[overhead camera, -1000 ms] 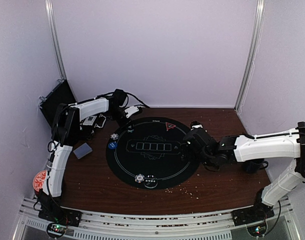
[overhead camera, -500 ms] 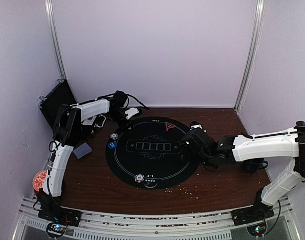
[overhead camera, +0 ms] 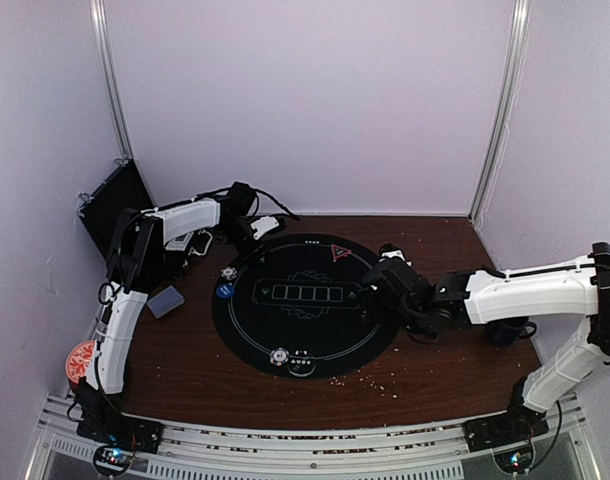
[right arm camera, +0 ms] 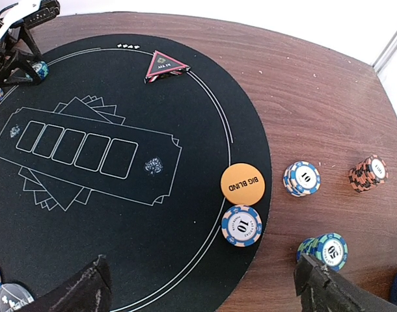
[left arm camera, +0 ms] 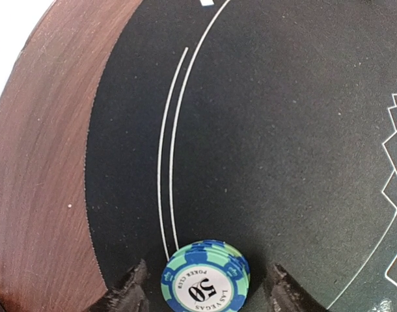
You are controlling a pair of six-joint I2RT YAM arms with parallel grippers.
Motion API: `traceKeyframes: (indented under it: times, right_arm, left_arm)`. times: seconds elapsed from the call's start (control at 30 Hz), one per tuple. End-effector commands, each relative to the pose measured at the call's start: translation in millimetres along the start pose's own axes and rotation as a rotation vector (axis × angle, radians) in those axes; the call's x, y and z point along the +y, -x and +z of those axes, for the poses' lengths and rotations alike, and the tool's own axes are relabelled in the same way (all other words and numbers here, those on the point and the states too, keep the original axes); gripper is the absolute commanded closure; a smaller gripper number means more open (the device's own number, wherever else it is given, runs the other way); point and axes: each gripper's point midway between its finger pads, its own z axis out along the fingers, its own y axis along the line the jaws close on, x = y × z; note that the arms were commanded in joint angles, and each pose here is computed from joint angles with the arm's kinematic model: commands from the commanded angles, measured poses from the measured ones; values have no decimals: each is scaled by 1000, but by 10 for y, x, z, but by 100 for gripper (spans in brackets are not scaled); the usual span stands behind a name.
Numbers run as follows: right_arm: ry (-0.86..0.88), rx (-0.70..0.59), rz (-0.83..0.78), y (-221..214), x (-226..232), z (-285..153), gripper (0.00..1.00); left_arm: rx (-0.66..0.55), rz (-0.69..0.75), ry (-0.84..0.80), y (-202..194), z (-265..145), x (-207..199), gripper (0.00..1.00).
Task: Distribute texas hold em gaming equipment
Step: Place the poker chips pile at the poker chips pile, then pick up the pile of poker chips from the poker table mat.
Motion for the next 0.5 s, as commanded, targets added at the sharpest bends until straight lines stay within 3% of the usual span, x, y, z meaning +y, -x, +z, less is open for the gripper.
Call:
traceKeyframes:
  times: [0.0, 0.1, 0.23, 0.47]
  right_arm:
    - [-23, -21, 4, 73, 0, -20, 0]
    - [-22, -22, 4, 78, 5, -20, 0]
    - [-22, -23, 2, 76, 15, -25, 0]
    - [-24, -23, -2, 73, 22, -24, 0]
  left_arm:
    - [-8, -2, 25, 49, 64, 47, 33]
    - [-2, -11, 49, 36, 86, 90, 26]
    - [9, -29, 61, 9, 126, 113, 25]
    - [18, -18, 17, -36, 182, 20, 35]
